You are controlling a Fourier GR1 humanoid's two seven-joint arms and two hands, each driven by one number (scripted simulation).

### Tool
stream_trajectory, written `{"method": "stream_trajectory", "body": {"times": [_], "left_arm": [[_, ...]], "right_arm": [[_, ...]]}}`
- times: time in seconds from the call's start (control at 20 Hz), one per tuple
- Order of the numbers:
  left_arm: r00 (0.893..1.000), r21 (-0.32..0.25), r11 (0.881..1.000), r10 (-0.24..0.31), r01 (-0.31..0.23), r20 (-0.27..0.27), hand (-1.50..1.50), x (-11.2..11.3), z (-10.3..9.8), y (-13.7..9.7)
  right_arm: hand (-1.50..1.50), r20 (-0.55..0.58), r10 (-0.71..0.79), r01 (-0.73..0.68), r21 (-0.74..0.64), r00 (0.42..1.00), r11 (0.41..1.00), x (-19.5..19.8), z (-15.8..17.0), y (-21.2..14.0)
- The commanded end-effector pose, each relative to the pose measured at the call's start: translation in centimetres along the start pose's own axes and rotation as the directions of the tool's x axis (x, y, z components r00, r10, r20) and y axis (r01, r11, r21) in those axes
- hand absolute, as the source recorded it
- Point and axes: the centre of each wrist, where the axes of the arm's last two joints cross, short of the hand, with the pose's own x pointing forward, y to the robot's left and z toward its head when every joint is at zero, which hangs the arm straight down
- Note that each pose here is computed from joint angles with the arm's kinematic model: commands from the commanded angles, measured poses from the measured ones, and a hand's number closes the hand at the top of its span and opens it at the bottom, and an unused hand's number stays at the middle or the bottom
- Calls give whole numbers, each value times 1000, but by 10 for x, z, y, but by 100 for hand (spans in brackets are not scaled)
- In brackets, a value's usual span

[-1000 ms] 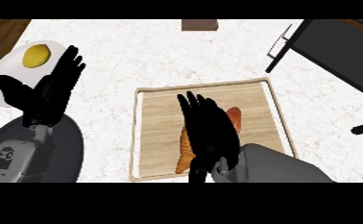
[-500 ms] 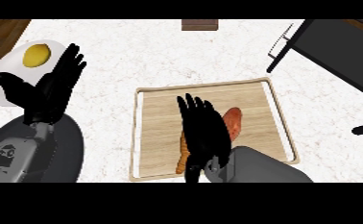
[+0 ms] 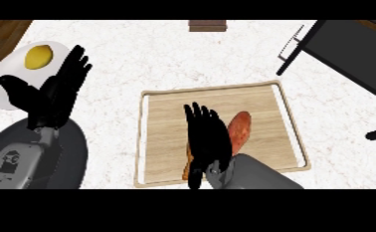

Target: Pick the croissant from the tray and place it in the tiered shelf

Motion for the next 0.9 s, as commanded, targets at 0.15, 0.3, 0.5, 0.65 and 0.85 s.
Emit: {"method": "stream_trajectory", "body": {"times": [0.15,0.3,0.5,0.65,0.85], "left_arm": [[1000,-3,1000,0,-1,-9,0,-3,8,14],[1000,-10,1000,-7,7,-7,0,0,-1,19],[1000,-6,1000,6,-6,-15,0,8,-3,-8],[1000,8,1000,9,-9,-2,0,11,-3,7],[1000,28,1000,-5,5,-6,0,-5,3,19]], "right_arm": [[150,-122,7,1,65,993,998,-14,-31,19],[150,-61,119,-120,-3,991,993,-6,-29,21],[150,-15,92,-93,-60,996,994,-10,-26,21],[150,9,99,-97,-135,995,986,5,-17,31],[150,367,211,-217,-27,906,976,-36,59,54]]}}
